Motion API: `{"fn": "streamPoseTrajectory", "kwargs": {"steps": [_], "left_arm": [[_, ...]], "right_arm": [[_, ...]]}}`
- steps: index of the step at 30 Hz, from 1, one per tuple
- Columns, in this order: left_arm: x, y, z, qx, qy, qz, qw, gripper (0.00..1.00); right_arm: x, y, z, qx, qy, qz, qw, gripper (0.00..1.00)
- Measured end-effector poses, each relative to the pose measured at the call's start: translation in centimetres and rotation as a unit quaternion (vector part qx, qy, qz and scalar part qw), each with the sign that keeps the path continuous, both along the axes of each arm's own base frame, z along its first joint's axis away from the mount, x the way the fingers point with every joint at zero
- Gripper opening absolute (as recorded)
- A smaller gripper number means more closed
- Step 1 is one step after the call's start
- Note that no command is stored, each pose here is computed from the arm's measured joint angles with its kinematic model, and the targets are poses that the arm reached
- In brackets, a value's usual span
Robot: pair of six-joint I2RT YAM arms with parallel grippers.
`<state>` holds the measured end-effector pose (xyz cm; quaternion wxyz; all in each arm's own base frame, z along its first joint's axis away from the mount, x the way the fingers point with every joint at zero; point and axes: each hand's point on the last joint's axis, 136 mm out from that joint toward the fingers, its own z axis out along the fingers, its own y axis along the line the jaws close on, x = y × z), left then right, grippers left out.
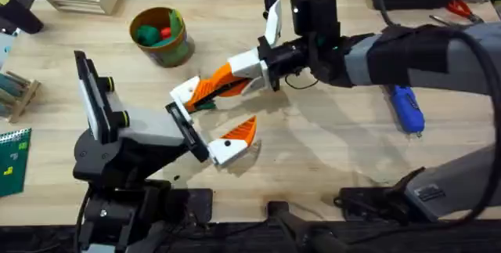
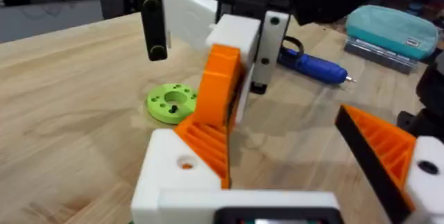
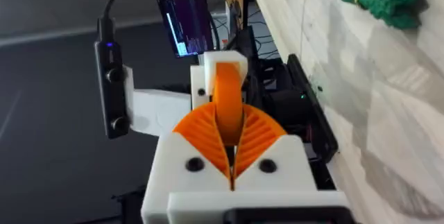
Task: Pick up the gripper from the table and insert it into the empty holder that is missing its gripper. Then pick up a screw, insert it into the mounting hole, and use the screwdriver to tighten it. Finally, clean up the table by picking up the vegetable and placing it into the bucket.
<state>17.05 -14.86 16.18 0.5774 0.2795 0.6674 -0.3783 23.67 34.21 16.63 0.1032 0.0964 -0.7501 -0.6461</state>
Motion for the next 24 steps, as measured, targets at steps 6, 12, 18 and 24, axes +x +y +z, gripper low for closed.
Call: {"fn": "streamPoseTrajectory", "kwargs": {"steps": [6, 12, 18, 24], "left_arm": [[0.7, 0.6, 0.0, -0.003, 0.005, 0.025, 1.000, 0.987], [0.8, 0.7, 0.0, -0.004, 0.006, 0.029, 1.000, 0.987], [0.8, 0.7, 0.0, -0.004, 0.006, 0.029, 1.000, 0.987], [0.9, 0.8, 0.0, -0.001, 0.002, 0.034, 0.999, 0.988]], "right_arm": [[1.5, 1.7, -0.4, 0.006, -0.004, 0.012, 1.000, 0.014], [1.5, 1.8, -0.5, 0.007, -0.002, 0.017, 1.000, 0.013], [1.5, 1.8, -0.5, 0.007, -0.002, 0.018, 1.000, 0.025], [1.7, 2.0, -0.1, 0.018, -0.019, 0.019, 0.999, 0.112]]}}
